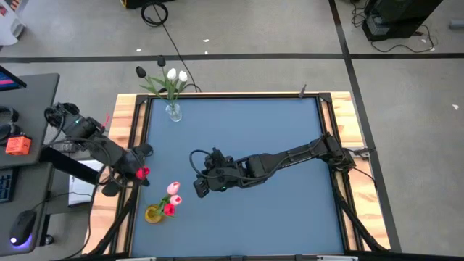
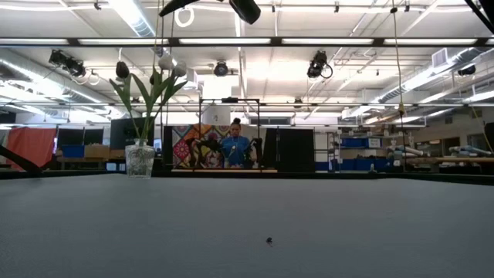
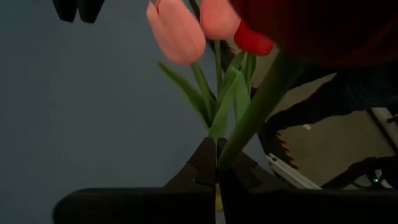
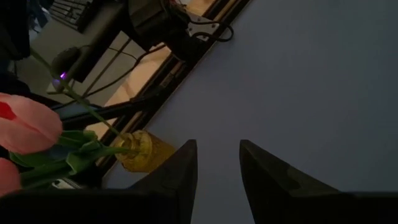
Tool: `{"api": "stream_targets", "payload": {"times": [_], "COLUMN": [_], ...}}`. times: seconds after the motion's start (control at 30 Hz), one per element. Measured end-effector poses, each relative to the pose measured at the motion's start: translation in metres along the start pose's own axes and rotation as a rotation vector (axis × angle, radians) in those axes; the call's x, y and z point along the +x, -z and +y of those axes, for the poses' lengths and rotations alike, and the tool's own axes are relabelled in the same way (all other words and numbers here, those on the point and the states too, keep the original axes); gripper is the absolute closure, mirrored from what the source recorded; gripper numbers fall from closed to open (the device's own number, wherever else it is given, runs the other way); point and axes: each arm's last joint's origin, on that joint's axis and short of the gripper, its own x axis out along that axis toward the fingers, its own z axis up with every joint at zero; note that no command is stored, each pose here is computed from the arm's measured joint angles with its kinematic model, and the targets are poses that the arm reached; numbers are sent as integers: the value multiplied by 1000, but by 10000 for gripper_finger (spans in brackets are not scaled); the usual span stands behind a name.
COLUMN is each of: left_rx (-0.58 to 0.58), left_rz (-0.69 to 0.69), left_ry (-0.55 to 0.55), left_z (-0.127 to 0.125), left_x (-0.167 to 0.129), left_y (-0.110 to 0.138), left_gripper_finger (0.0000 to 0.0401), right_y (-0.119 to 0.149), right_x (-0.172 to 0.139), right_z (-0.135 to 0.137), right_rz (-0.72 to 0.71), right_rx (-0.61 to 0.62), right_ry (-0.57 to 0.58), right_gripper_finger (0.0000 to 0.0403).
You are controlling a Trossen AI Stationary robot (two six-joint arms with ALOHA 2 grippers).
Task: Sort flowers into vase by color
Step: Put the red tulip into the yellow vase, then return to Home Position
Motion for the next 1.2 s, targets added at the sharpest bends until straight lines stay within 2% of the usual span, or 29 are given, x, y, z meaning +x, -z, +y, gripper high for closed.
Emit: {"api": "stream_targets", "payload": {"times": [0.3, 0.4, 0.5, 0.63, 0.8, 0.93, 1.07, 1.2], "left_rx": [-28, -52, -62, -99, -128, -206, -251, -275], "left_rz": [58, 106, 158, 192, 231, 273, 131, -76], "left_ry": [-15, 33, 109, 152, 171, 64, -18, -79], "left_z": [5, 5, 1, -3, -7, -5, -3, -1], "left_x": [26, 38, 47, 49, 32, 8, -20, -49], "left_y": [11, 18, 25, 29, 26, 25, 16, 9], "left_gripper_finger": [392, 381, 348, 284, 210, 196, 206, 217], "right_y": [7, 7, 7, 7, 5, 0, -6, -24], "right_x": [-2, -2, -2, -2, 0, 2, -5, -41], "right_z": [0, 0, 0, 0, -1, -5, -13, -18], "right_rz": [73, 90, 92, 91, 110, 96, 49, -16], "right_rx": [-1, -3, -9, -16, -28, -24, -46, -133], "right_ry": [-6, -15, -14, -14, -22, -2, 92, 164], "right_gripper_finger": [273, 269, 263, 261, 261, 261, 261, 262]}}
